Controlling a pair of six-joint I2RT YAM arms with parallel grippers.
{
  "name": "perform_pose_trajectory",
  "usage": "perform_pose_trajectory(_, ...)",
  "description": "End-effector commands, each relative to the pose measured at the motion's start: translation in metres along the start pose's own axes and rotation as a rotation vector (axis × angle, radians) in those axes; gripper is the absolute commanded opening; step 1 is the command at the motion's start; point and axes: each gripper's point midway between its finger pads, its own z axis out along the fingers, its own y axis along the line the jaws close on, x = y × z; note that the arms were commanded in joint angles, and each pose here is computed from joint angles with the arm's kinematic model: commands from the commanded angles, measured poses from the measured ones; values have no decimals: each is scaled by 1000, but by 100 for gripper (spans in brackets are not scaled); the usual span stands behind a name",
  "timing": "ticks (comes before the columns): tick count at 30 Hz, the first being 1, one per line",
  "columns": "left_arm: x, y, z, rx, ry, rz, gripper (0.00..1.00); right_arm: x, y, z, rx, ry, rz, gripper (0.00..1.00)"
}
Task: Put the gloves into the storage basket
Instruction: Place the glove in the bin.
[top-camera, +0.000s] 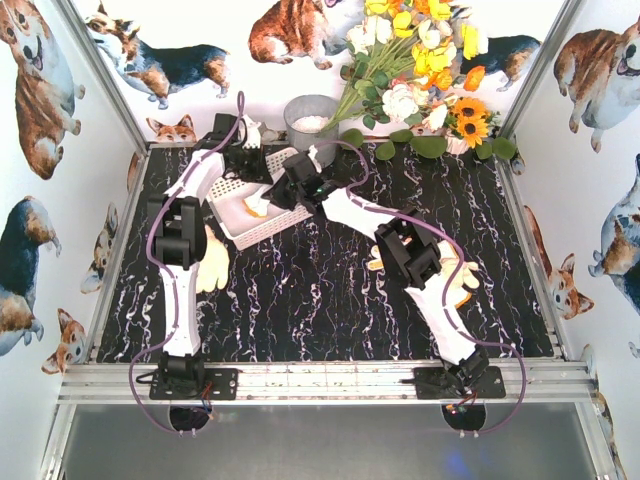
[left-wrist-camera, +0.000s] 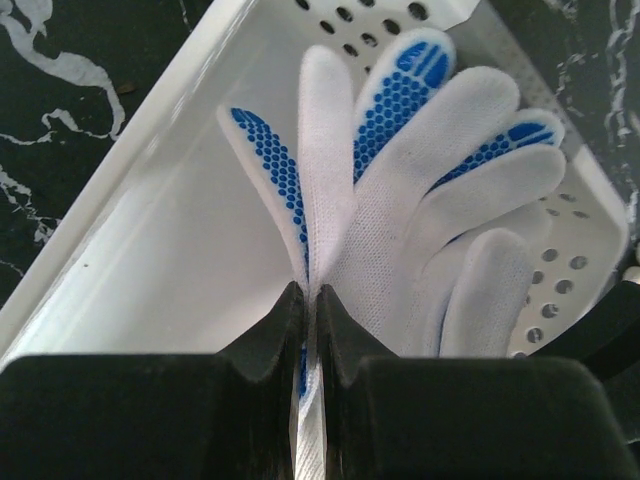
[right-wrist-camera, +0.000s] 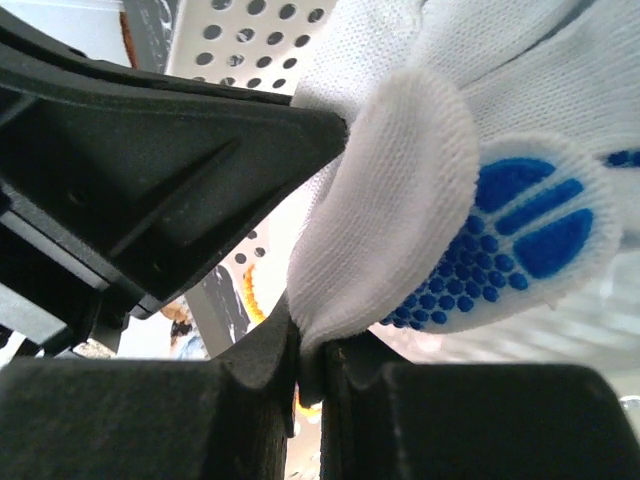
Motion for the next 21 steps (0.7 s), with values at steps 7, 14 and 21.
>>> perform_pose_trajectory(7, 4, 34, 10, -100, 39, 99, 0, 19, -1, 22, 79, 22, 69, 0)
perform_pose_trajectory(14, 0, 35, 10, -90, 17, 64, 13, 29, -9, 30, 152, 36, 121, 0)
perform_pose_trajectory(21, -35, 21, -32, -87, -108, 37, 42, 32, -23, 28, 223, 14, 147, 0)
